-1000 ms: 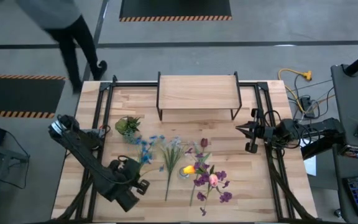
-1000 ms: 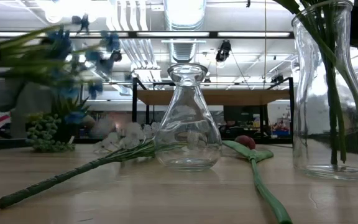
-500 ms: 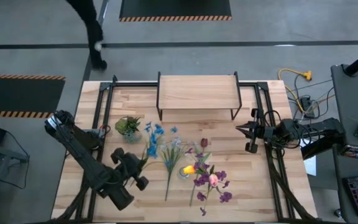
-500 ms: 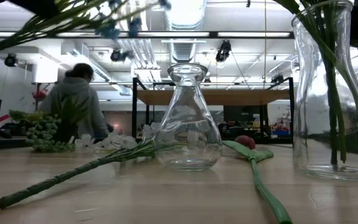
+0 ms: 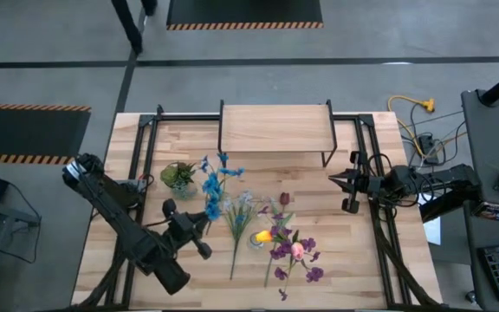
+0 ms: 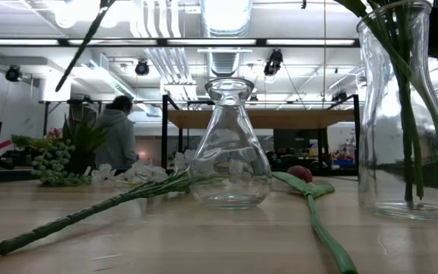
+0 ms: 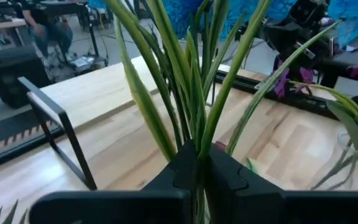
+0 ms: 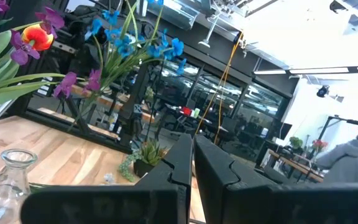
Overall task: Pick and place flowers into a vace then onto a shelf
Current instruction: Put the blue flower into the left transparent vase
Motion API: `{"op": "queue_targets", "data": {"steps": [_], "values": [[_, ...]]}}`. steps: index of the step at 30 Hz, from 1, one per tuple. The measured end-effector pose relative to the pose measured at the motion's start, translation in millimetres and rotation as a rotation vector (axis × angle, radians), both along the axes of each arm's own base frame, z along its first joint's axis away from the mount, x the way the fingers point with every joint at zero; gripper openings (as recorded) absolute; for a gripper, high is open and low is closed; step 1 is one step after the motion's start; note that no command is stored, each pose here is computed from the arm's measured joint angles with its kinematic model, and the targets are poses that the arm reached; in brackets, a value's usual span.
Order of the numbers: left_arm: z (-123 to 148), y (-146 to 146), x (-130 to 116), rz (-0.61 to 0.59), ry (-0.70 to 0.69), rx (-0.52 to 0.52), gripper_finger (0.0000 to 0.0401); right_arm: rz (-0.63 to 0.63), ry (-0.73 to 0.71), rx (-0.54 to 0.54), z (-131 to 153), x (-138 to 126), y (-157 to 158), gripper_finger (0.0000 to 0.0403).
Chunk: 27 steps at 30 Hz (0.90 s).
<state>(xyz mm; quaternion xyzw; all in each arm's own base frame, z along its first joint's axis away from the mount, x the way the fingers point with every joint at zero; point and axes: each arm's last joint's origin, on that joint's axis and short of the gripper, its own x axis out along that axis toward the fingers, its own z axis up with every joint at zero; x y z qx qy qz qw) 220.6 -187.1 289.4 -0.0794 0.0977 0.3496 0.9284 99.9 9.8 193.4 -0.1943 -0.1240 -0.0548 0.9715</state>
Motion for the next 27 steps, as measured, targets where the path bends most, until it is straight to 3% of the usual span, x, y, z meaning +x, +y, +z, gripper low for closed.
{"op": "queue_targets", "data": {"steps": [6, 12, 18, 23, 27], "values": [[13.2, 6.1, 17.1, -0.003, 0.045, 0.015, 0.0000, 0.000, -0.003, 0.001, 0.3, -0.1, 0.0, 0.0009], [47.5, 6.1, 43.2, -0.149, 0.168, 0.123, 0.0000, 0.000, -0.005, 0.001, 0.5, -0.1, 0.0, 0.0009], [65.1, -2.9, 56.6, -0.269, 0.152, 0.268, 0.0000, 0.006, -0.006, 0.020, 0.4, -0.1, 0.0, 0.0009], [60.0, -3.3, 72.3, -0.480, 0.092, 0.332, 0.0000, 0.007, -0.006, 0.026, 0.4, -0.1, 0.0, 0.0009], [65.7, 8.6, 70.8, -0.498, 0.054, 0.360, 0.0000, 0.008, -0.005, 0.027, 0.3, -0.1, 0.0, 0.0009]]}}
